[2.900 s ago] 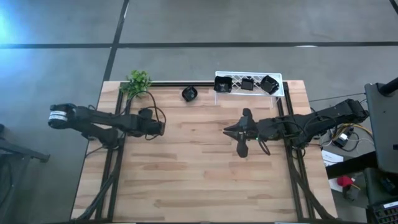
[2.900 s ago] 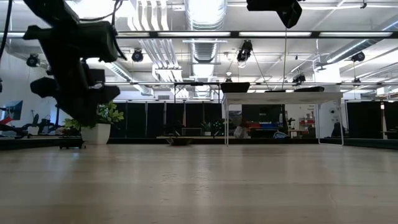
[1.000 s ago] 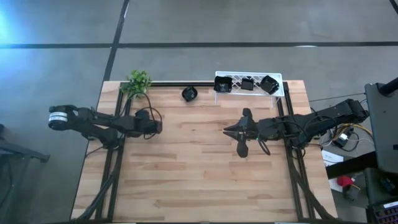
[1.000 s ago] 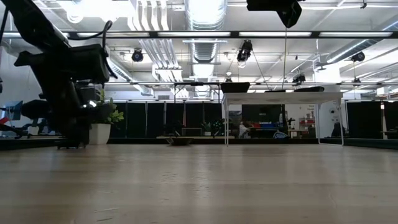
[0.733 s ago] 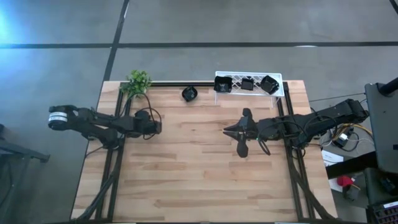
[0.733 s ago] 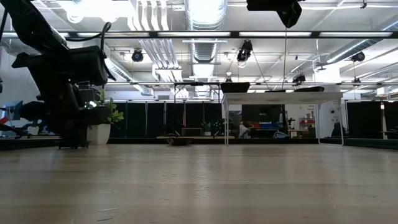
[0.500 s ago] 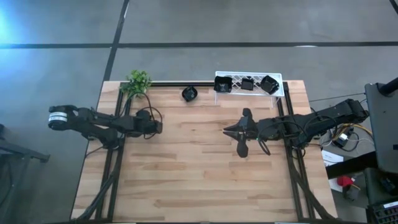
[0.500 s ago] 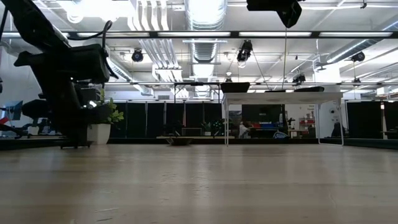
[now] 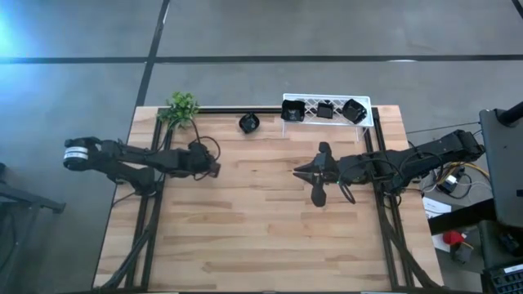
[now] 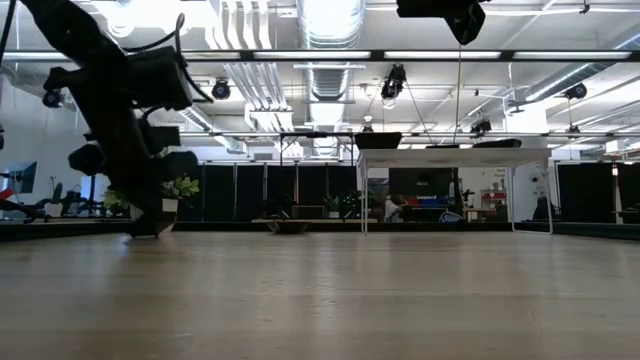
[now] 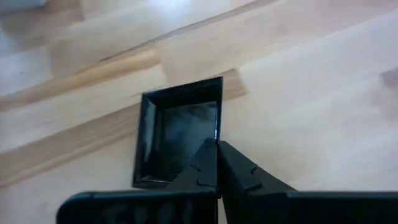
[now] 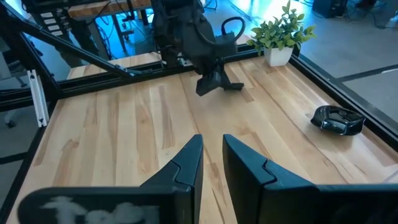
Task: Pick & Place Mini shaped plates
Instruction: Stack the black square plate on top of the black square plate on the shelf
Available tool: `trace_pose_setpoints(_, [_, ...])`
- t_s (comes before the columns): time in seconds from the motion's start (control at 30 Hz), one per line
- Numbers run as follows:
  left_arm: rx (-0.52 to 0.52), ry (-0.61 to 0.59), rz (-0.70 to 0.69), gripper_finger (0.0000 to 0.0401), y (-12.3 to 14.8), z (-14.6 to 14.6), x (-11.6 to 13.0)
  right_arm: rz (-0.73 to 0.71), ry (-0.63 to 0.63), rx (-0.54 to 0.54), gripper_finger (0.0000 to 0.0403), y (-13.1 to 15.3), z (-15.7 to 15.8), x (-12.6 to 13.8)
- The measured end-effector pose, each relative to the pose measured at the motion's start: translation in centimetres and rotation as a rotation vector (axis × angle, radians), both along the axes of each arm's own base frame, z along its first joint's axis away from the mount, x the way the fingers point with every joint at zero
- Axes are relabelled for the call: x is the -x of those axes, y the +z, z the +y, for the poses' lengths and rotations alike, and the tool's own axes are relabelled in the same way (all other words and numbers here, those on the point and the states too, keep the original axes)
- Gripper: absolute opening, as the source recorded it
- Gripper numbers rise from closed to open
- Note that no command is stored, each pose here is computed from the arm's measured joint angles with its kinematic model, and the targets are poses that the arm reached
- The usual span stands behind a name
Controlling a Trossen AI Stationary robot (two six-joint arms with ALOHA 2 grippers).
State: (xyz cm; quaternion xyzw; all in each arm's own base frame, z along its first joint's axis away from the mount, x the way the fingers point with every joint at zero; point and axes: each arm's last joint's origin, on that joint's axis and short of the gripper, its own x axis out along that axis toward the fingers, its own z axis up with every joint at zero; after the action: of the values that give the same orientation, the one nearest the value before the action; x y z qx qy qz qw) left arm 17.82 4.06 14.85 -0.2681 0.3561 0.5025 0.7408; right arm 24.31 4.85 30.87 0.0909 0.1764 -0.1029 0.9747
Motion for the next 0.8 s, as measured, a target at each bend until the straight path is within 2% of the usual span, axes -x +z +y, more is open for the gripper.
trace_pose_setpoints(0.33, [-0.062,-0.230,-0.011,0.0000,2.3,-2.1,-2.2,0.000,0.000,0.001,0.0057,0.0,0.0,0.0])
trace_pose_setpoints(0.43, [-0.115,-0.321,-0.017,0.0000,2.6,-3.2,-3.2,0.001,0.001,0.003,0.0057,0.0,0.0,0.0])
trace_pose_setpoints(0.63, [-0.200,-0.522,-0.011,0.0000,2.3,-5.6,-6.6,0.000,0.001,0.003,0.0057,0.0,0.0,0.0])
trace_pose_setpoints(0.8, [-0.255,-0.661,0.075,0.0000,2.1,-7.3,-10.2,-0.001,-0.001,0.000,0.0057,0.0,0.0,0.0])
